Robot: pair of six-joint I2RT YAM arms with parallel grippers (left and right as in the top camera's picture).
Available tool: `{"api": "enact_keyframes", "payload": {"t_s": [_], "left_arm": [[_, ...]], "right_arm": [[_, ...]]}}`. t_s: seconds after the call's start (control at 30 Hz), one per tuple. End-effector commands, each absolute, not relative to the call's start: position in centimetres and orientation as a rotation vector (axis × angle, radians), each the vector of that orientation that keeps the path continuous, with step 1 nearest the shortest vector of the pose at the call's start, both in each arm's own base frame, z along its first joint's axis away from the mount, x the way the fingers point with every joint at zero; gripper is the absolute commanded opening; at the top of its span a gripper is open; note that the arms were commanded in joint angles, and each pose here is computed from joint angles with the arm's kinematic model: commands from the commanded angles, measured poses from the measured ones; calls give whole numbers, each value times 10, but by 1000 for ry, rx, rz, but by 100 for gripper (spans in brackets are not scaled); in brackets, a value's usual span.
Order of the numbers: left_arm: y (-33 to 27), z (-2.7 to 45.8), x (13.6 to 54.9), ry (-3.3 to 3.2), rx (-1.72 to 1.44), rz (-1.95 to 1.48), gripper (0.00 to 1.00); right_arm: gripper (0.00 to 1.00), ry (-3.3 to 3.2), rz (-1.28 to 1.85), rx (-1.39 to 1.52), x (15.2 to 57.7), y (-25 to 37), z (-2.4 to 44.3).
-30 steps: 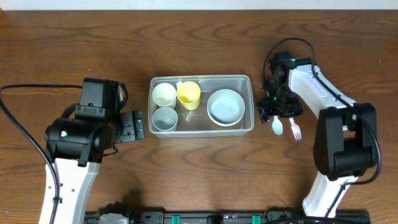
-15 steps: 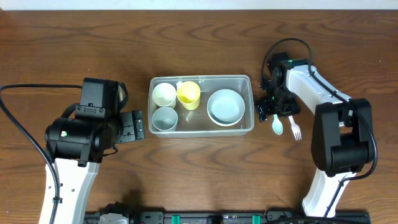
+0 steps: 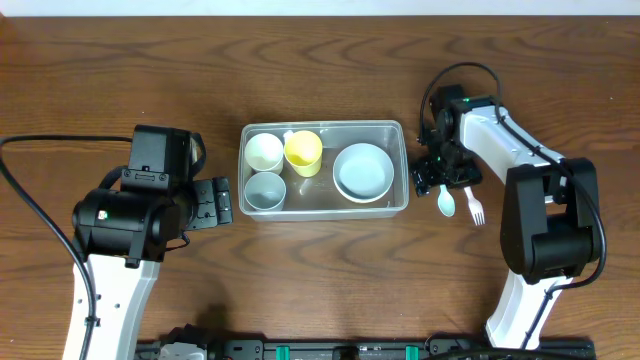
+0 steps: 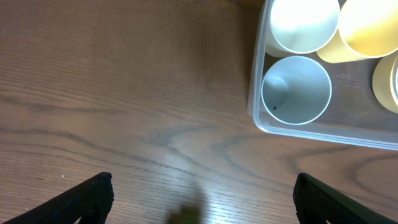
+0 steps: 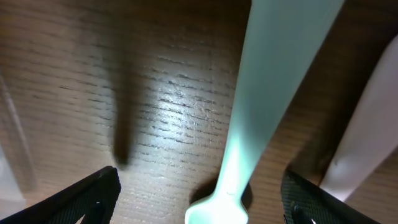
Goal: Pack container
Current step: 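Lower the right gripper onto the mint-green spoon and grasp it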
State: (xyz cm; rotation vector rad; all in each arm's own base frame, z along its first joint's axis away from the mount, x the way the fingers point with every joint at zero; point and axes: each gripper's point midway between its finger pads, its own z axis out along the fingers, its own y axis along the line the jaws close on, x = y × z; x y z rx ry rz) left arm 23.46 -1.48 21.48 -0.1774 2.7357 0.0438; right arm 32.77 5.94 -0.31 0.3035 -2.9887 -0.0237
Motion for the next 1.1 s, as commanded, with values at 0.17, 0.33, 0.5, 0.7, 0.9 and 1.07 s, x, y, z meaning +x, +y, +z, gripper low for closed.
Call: {"api": "enact_keyframes", "payload": {"t_s": [0.17,0.33,0.5,0.7,0.9,1.07], "left_arm": [[-12,212,233,2747,-203,53,93],[-12,212,233,2747,-203,53,93],[-12,212,233,2747,-203,53,93],[-12,212,233,2747,-203,53,93],[-12,212,233,2747,-203,53,93],[-12,212,233,2747,-203,53,93]], "right_arm": [[84,-2952,-34,297,315,59,-16],[84,-2953,-34,297,315,59,-16],[67,-2960,-35,298,317,59,-16],[52,-2971,-36,299,319,59,-16],[36,-2974,-37,299,320,60,-16],[24,-2975,-36,289,320,59,-16]]}}
